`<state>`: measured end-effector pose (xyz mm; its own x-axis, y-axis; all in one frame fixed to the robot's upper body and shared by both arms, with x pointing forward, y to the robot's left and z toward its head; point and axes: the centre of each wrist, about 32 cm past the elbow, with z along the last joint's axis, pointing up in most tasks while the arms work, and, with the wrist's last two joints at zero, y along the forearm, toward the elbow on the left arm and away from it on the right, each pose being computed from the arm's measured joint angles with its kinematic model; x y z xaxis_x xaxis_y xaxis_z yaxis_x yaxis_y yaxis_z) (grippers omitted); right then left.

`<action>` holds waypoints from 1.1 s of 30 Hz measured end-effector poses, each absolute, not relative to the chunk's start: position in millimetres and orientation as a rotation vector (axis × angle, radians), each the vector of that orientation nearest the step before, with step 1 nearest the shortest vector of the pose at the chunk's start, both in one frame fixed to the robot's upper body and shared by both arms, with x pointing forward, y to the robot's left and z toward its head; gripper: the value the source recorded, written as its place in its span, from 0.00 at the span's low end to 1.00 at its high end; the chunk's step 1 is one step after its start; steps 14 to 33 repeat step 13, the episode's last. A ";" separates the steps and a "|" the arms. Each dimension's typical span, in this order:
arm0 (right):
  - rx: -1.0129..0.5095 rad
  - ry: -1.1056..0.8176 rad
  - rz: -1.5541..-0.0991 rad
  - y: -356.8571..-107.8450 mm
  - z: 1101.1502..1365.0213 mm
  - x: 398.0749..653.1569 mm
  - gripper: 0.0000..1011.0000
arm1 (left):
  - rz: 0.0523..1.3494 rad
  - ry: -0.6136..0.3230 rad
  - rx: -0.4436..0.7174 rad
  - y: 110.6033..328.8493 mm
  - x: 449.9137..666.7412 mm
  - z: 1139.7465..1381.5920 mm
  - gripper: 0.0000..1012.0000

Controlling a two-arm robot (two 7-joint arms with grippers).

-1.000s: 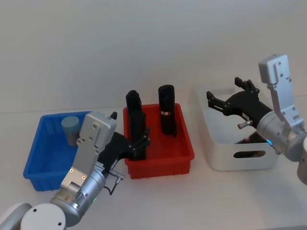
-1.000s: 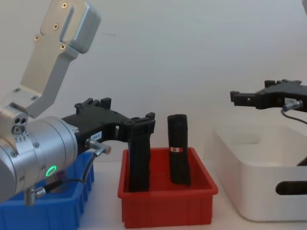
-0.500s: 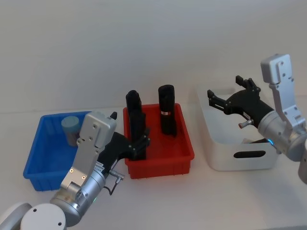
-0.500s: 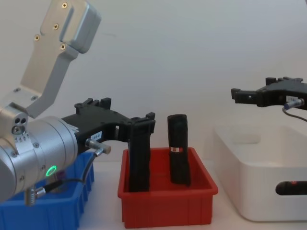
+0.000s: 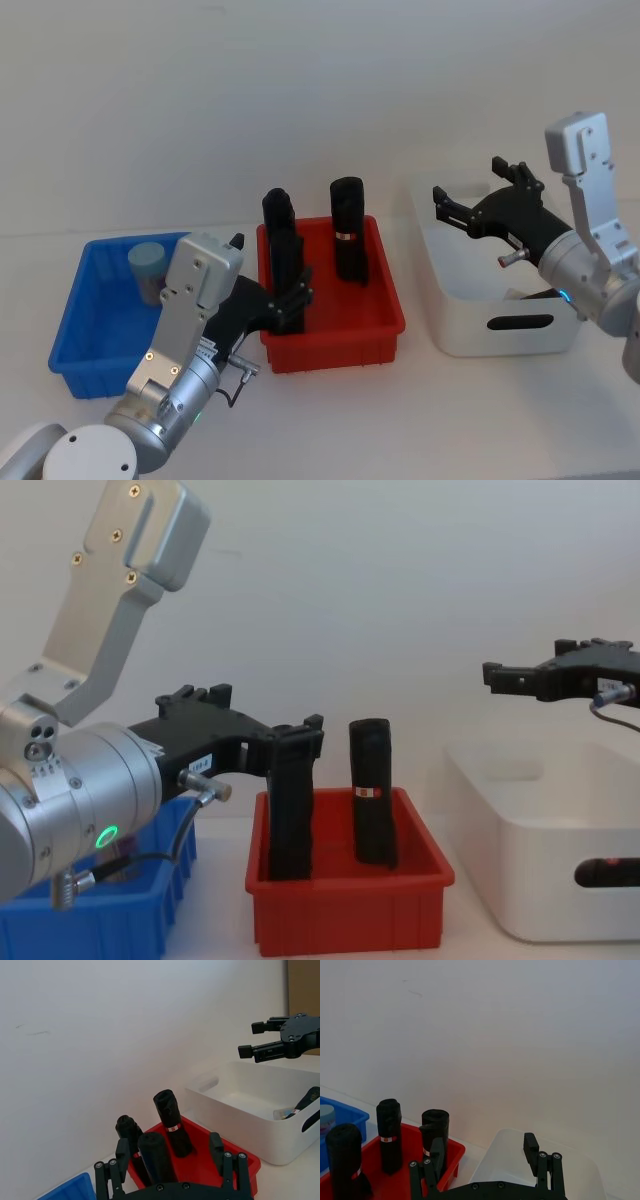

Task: Pick the cotton swabs from the blue box and place them into the white box.

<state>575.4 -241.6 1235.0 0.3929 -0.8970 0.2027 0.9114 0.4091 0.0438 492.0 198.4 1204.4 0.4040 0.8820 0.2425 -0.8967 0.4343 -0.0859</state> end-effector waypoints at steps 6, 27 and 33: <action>-0.078 -0.207 -1.149 -241.8 1235.0 575.2 0.99 | 1.124 -0.268 0.061 198.4 492.0 1204.4 0.99; -0.077 -0.208 -1.149 -241.8 1235.1 575.2 0.99 | 1.124 -0.268 0.061 198.4 492.0 1204.4 0.99; -0.077 -0.208 -1.149 -241.8 1235.1 575.2 0.99 | 1.124 -0.268 0.061 198.4 492.0 1204.4 0.99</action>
